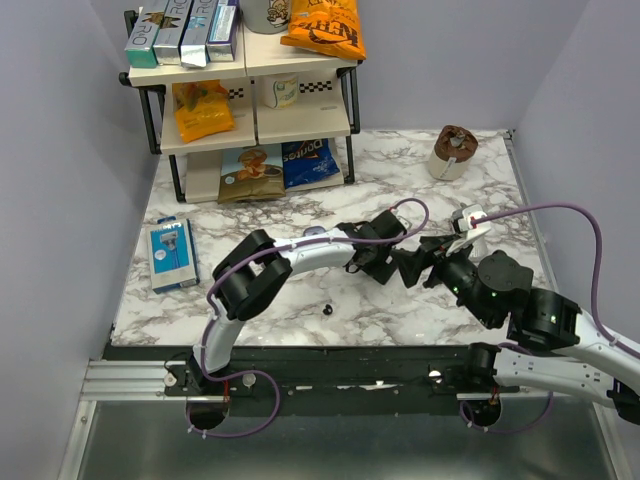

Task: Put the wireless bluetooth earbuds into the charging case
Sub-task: Pick up the charging case at the center of the board, then open the charging case.

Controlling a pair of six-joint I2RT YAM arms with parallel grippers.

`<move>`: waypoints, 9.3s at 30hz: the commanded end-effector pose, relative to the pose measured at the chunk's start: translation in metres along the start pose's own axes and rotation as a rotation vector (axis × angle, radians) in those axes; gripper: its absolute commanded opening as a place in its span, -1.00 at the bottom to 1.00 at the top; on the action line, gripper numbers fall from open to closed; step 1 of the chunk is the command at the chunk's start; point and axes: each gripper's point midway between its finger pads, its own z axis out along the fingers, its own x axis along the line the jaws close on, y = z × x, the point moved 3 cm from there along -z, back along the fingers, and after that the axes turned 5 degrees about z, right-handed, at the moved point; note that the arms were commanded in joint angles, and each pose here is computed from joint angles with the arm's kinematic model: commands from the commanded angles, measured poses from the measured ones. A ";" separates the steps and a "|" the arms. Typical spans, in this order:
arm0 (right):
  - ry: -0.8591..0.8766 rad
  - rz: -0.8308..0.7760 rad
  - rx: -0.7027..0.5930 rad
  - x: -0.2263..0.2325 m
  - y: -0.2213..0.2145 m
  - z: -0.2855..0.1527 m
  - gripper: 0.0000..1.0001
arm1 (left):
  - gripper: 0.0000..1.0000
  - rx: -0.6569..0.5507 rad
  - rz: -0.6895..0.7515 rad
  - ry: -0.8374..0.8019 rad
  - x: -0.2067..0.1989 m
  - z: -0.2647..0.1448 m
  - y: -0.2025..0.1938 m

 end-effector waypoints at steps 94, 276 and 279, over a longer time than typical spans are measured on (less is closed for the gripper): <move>0.260 -0.108 0.556 0.067 -0.056 0.079 0.62 | -1.00 -1.307 0.322 -0.133 -0.002 -0.260 -0.044; 0.728 -0.395 0.128 0.086 -0.010 0.029 -0.99 | 0.45 -0.966 0.297 -1.007 -0.031 -0.303 -0.025; 0.733 -0.388 0.135 0.088 -0.011 0.030 -0.99 | 0.35 -0.968 0.303 -0.992 -0.031 -0.301 -0.025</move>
